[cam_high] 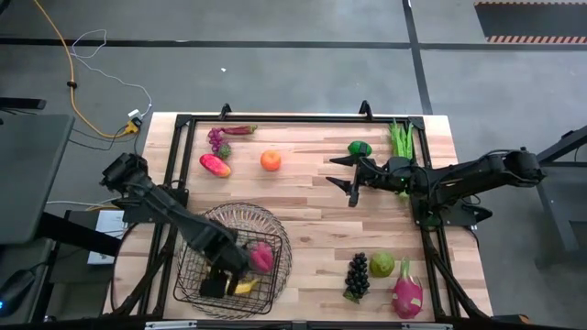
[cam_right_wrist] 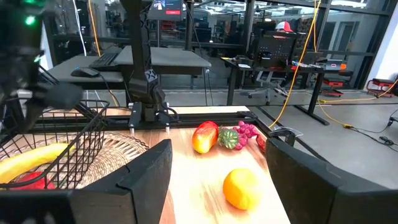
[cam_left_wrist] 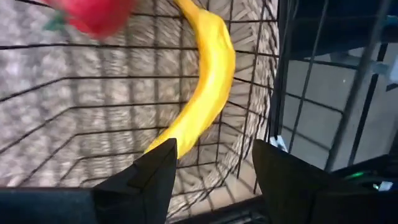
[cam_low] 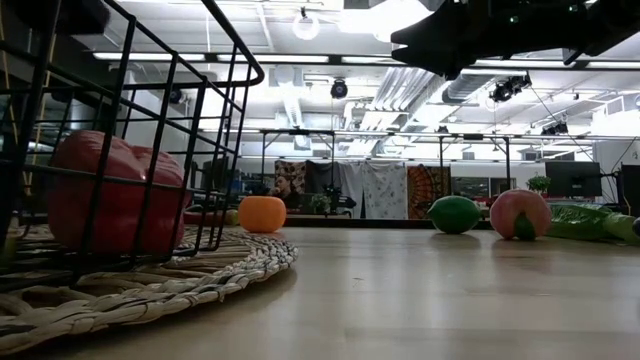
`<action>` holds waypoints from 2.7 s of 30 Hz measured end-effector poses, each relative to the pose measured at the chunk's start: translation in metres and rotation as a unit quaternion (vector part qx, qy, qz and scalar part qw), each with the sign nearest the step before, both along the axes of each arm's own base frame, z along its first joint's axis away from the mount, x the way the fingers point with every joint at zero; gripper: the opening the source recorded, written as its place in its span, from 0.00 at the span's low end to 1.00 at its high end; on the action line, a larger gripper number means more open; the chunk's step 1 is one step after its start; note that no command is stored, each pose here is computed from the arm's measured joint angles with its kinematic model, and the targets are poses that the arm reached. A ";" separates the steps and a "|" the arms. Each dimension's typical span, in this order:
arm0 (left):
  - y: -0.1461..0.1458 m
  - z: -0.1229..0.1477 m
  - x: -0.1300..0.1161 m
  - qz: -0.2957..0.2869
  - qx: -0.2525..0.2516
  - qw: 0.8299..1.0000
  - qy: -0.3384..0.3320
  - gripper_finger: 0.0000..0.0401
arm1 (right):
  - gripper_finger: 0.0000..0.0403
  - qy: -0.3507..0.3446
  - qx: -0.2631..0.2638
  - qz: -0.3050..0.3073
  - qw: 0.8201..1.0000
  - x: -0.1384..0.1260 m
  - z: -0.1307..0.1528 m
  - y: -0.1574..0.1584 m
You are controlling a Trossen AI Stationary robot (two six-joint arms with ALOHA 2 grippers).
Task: Build produce basket
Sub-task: Put the green lime into the black wire basket
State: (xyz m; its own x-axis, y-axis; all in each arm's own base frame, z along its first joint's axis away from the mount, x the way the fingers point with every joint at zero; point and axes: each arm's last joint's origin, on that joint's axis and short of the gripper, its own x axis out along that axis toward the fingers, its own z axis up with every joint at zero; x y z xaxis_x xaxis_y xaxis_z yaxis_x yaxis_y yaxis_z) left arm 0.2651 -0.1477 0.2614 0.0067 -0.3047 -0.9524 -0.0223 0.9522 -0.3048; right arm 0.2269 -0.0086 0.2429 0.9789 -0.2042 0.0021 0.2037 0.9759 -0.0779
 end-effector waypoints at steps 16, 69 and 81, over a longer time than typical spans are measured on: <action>0.094 0.120 -0.059 -0.031 0.215 0.800 -0.560 0.50 | 0.62 0.022 0.000 0.000 1.000 0.004 -0.007 0.000; 0.161 -0.036 -0.103 0.178 0.179 0.639 -0.726 0.50 | 0.62 0.202 0.202 -0.361 0.888 0.005 -0.024 -0.061; 0.161 -0.038 -0.103 0.175 0.183 0.646 -0.720 0.50 | 0.62 0.511 0.194 -0.327 0.771 0.011 -0.004 -0.128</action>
State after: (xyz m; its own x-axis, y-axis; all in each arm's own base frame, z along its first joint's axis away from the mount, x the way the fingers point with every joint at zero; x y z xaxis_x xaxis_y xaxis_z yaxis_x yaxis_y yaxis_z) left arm 0.1625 0.0136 0.2238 0.9738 0.1993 0.1095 -0.1999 0.9798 -0.0059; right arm 0.2374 -0.1366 0.2392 0.1157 -0.4467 -0.8872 0.6880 0.6803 -0.2527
